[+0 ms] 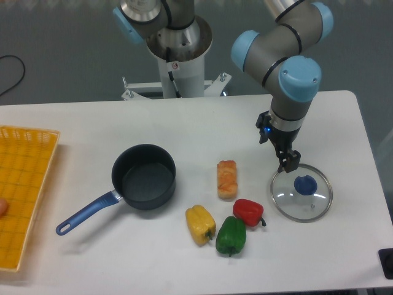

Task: Pick up the bread

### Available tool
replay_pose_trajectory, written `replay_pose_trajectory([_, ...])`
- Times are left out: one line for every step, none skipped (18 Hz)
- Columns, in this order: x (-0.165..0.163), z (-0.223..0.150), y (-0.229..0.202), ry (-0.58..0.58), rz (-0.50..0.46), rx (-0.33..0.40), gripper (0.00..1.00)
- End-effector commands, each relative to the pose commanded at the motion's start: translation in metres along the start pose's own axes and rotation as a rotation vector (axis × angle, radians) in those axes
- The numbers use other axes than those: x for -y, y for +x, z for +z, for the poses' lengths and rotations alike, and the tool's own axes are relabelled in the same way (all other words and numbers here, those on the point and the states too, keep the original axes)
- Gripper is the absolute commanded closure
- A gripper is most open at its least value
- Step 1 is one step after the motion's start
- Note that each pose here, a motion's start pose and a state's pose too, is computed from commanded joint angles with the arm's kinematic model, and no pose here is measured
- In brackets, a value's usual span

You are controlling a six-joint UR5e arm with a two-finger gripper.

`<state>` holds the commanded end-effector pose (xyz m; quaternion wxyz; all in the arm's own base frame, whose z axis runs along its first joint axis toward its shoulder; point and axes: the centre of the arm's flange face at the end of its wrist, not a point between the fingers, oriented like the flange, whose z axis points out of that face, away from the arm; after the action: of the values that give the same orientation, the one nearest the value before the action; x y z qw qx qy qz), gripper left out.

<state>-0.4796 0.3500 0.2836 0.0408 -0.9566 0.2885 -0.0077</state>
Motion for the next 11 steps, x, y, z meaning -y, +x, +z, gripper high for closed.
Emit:
replay_pose_trajectory([0.004,0.0,0.003,0.0,-0.017,-0.007,0.0])
replay_pose_trajectory([0.005,0.002,0.003,-0.001,-0.06,-0.012,0.0])
replay_pose_trajectory([0.006,0.004,0.003,-0.004,-0.111,-0.014,0.0])
replay_pose_trajectory([0.01,0.006,0.005,-0.006,-0.15,-0.019,0.0])
replay_pose_trajectory([0.011,0.009,0.007,-0.005,-0.184,-0.027,0.0])
replay_pose_trajectory([0.016,0.013,0.009,-0.007,-0.222,-0.034,0.0])
replay_pose_trajectory([0.021,0.018,0.011,-0.011,-0.256,-0.042,0.0])
replay_pose_trajectory([0.027,0.024,0.014,-0.014,-0.286,-0.055,0.0])
replay_pose_trajectory([0.032,0.031,0.017,-0.015,-0.321,-0.066,0.0])
replay_pose_trajectory([0.038,0.034,0.019,-0.016,-0.359,-0.071,0.0])
replay_pose_trajectory([0.044,0.039,0.019,-0.02,-0.398,-0.079,0.0])
